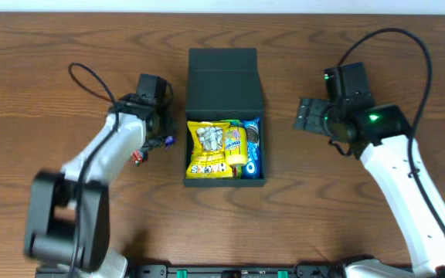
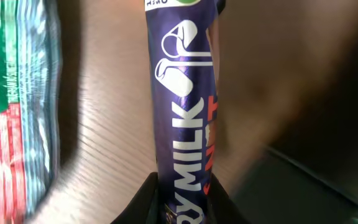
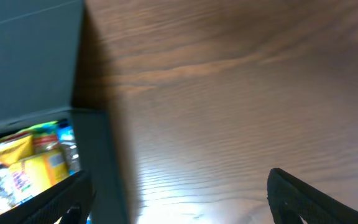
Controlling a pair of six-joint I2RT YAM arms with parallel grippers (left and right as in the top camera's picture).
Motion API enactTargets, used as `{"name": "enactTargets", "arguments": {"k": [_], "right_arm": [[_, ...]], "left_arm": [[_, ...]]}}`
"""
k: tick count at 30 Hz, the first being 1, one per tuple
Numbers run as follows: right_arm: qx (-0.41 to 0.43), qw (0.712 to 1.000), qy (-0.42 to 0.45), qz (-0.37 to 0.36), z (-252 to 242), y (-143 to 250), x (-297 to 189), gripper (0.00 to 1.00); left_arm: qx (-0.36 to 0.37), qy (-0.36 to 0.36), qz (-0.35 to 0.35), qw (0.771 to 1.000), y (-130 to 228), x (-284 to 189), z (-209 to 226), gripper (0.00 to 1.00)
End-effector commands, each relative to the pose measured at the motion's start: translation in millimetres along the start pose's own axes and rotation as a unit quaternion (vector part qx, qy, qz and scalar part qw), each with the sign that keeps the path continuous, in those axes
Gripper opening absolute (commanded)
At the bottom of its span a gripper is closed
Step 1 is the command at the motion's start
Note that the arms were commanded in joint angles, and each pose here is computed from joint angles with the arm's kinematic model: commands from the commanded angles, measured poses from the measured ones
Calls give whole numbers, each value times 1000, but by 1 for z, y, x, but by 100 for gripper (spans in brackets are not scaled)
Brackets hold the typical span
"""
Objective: Pack container
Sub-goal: 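Place the Dairy Milk bar into the box and withdraw left gripper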
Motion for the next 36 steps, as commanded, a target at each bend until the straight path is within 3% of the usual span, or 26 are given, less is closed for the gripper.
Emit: {"name": "enactTargets", "arguments": {"k": [1, 4, 7, 10, 16, 21, 22, 27, 28, 30, 36], "right_arm": [[9, 1000, 18, 0, -13, -3, -2, 88], [16, 1000, 20, 6, -19, -1, -1, 89], [19, 1000, 23, 9, -21, -1, -1, 89], [20, 1000, 23, 9, -21, -1, -1, 89], [19, 999, 25, 20, -22, 3, -1, 91], [18, 999, 27, 28, -23, 6, -2, 91], [17, 999, 27, 28, -23, 6, -2, 92], [17, 999, 27, 28, -23, 6, -2, 92], [17, 999, 27, 28, -23, 6, -2, 93], [17, 999, 27, 28, -23, 6, -2, 93], [12, 999, 27, 29, -23, 6, -2, 93]], "left_arm": [[65, 65, -75, 993, 6, -56, -28, 6], [119, 102, -112, 981, 32, -89, -42, 6], [169, 137, -88, 972, 71, -99, -56, 6], [222, 144, -56, 963, 117, -92, -65, 6], [294, 160, -9, 942, 173, -71, -77, 6], [315, 171, 26, 933, 196, -59, -82, 7], [316, 170, 32, 933, 198, -57, -81, 10], [342, 171, 42, 923, 201, -53, -81, 77], [346, 170, 38, 922, 200, -53, -81, 82], [346, 169, 26, 922, 195, -55, -82, 88], [306, 158, -60, 937, 158, -86, -77, 88]]}}
Point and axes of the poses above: each gripper's point midway between its finger pads, its own x axis out along the fingers, its own z axis along the line the jaws close on, y = z × x, the point moved 7 cm from there along -x, back along the fingers, and after that the axes turned 13 degrees about -x, right-handed, at the moved point
